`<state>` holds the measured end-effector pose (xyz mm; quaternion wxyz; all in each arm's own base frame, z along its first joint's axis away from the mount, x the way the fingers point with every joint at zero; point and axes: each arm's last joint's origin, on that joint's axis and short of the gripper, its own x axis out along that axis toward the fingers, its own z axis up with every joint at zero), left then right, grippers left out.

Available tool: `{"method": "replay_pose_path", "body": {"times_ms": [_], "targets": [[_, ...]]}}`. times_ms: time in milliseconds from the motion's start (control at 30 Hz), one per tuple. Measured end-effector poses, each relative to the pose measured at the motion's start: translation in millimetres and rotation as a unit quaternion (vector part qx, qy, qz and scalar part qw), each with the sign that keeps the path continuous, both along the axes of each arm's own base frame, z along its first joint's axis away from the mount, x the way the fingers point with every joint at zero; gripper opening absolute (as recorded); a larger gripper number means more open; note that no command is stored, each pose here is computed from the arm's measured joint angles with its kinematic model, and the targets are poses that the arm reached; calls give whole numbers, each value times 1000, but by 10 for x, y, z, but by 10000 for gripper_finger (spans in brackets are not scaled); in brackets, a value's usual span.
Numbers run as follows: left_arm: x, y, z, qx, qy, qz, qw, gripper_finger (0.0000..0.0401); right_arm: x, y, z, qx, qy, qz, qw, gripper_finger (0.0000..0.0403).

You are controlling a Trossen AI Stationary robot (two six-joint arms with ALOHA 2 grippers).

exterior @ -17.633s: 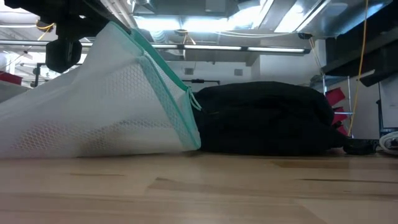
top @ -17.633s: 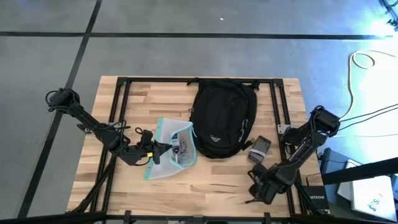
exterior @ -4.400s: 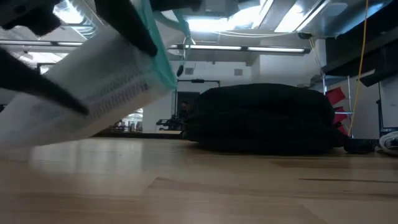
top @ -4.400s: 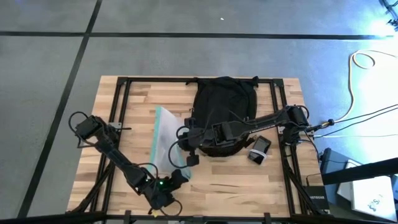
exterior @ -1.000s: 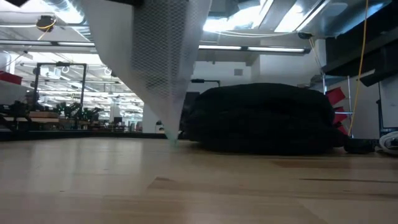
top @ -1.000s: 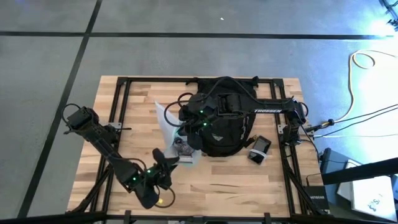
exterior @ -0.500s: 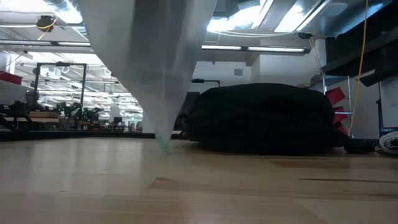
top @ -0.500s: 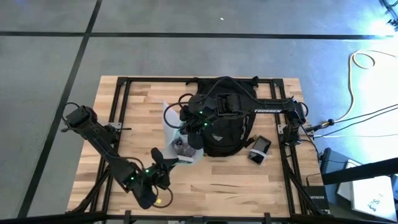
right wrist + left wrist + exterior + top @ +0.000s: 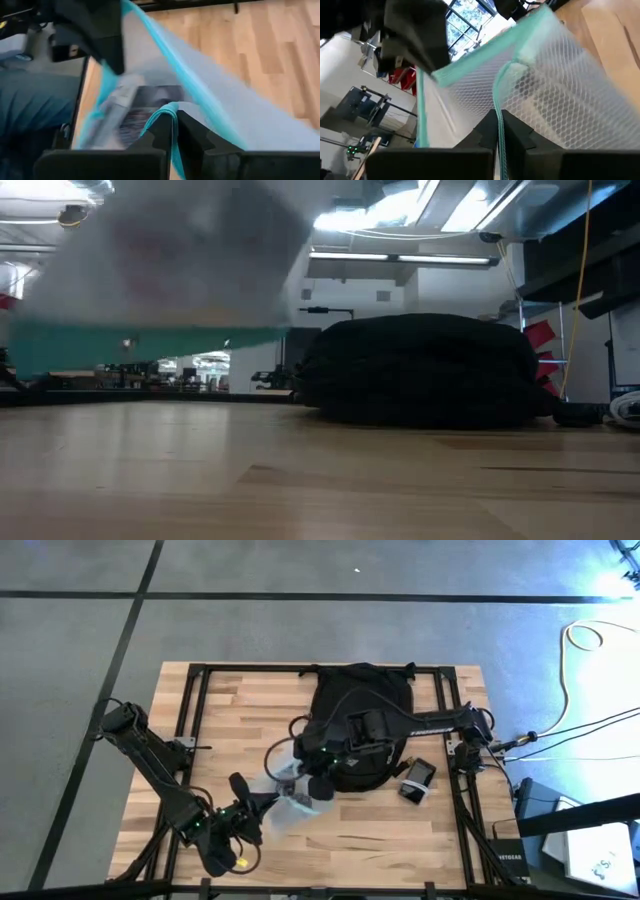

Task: Unpack backpack
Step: Close the transparent zipper bag

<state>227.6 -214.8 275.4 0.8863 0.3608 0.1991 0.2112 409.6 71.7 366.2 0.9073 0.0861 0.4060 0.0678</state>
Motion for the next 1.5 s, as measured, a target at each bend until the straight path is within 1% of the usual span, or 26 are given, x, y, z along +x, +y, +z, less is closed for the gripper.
{"method": "replay_pose_path", "body": {"times_ms": [167, 233, 300, 367, 433, 633, 733, 800, 900, 967, 1067, 1233, 1300, 1400, 1433, 1500], "targets": [[-14, -5, -6, 3, 3, -2, 1000, 1, -36, 23, -16, -27, 12, -1, 1000, 30], [-35, -25, -5, 8, 3, -5, 1000, 0, -81, 6, -52, -41, 41, -7, 998, 28], [-66, -54, 0, 15, -1, -7, 1000, 0, -117, -5, -90, -54, 67, -13, 996, 14], [-99, -78, 10, 17, -5, -11, 1000, 0, -126, -7, -105, -52, 76, -17, 996, 4], [-124, -102, 13, 18, -8, -14, 1000, 0, -127, 18, -105, -50, 76, -17, 996, 3], [-200, -157, 31, 45, -26, -8, 999, 0, -164, 42, -113, -52, 90, -15, 994, 1], [-202, -153, 41, 53, -35, 3, 998, 0, -163, 57, -118, -52, 90, -13, 994, 0], [-196, -145, 46, 47, -43, 8, 998, 0, -160, 70, -124, -53, 91, -12, 994, 0], [-198, -121, 78, 38, -88, 41, 995, 0, -161, 94, -148, -54, 98, -9, 994, 0], [-246, -84, 159, 0, -122, 49, 991, 0, -166, 105, -152, -55, 100, -7, 993, 0], [-329, 13, 316, -68, -168, 56, 982, 0, -173, 117, -154, -56, 102, -4, 993, 0], [-525, 189, 450, -132, -204, 52, 969, 0, -208, 106, -175, -67, 122, -6, 990, 0], [-557, 276, 454, -169, -190, 46, 966, 0, -202, 105, -172, -69, 118, -7, 991, 0], [-484, 362, 379, -227, -119, 45, 966, 0, -184, 107, -166, -69, 109, -10, 992, 0], [-444, 369, 332, -240, -96, 44, 965, 0, -174, 108, -162, -68, 104, -10, 992, 0], [-365, 372, 227, -249, -65, 45, 965, 0, -155, 110, -152, -68, 92, -8, 993, 0]]}}
